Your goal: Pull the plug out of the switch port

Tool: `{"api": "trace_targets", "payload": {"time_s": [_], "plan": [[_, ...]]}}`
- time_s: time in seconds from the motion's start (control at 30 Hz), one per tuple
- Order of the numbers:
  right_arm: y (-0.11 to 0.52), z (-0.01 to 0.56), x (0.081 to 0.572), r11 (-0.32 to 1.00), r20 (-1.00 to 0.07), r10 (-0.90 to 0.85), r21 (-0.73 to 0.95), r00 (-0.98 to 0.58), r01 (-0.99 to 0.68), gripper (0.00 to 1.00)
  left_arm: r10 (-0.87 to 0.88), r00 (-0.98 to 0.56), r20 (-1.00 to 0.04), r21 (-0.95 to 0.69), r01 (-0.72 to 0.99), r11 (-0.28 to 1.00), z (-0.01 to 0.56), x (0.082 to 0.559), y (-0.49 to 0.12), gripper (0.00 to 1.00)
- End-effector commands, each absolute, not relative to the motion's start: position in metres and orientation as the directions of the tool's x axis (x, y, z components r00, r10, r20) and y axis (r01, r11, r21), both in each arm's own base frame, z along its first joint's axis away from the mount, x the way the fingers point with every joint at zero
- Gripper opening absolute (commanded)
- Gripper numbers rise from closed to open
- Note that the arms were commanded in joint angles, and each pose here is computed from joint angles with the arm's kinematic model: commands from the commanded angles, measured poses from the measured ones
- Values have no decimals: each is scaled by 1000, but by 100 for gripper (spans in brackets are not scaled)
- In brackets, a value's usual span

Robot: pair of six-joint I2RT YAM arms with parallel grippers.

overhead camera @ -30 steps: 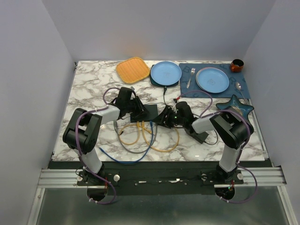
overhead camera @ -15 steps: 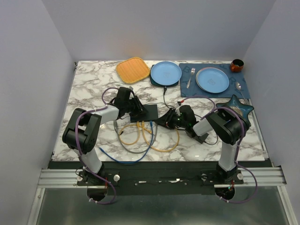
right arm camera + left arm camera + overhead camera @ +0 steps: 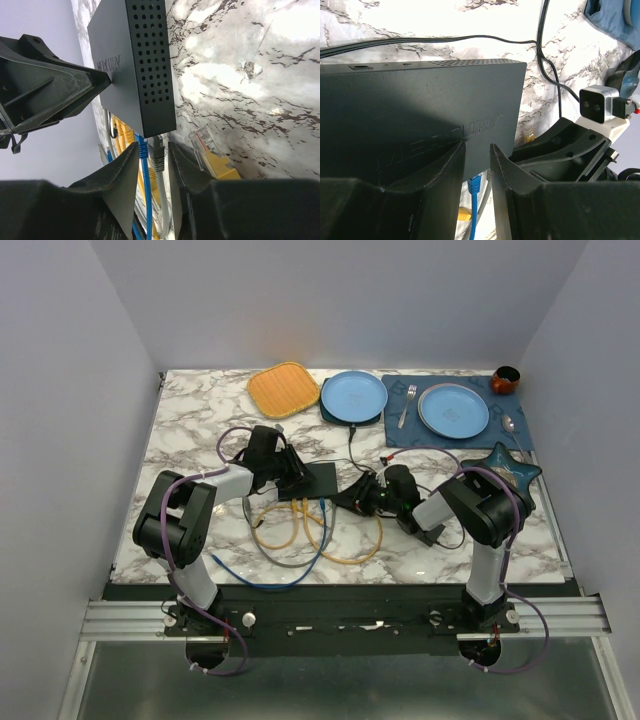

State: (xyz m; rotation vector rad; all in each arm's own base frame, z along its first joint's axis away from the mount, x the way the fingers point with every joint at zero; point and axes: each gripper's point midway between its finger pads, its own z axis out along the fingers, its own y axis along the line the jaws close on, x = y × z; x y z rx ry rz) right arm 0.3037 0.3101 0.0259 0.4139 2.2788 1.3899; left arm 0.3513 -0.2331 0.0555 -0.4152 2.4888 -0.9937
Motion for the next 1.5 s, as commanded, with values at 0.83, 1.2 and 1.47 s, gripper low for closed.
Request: {"api": "trace_targets", "payload": {"time_s": [0.83, 1.2, 1.47], "plan": [[299, -4, 301, 534, -203, 426, 843, -881, 64, 1, -412, -885, -218, -699, -154, 698, 43, 325, -228, 41], [298, -8, 296, 577, -233, 362, 817, -903, 20, 1, -332, -922, -200, -718, -92, 690, 39, 299, -264, 41], [298, -8, 293, 591, -245, 325, 806, -913, -6, 1, -332, -925, -188, -700, -110, 705, 25, 301, -265, 41]]}}
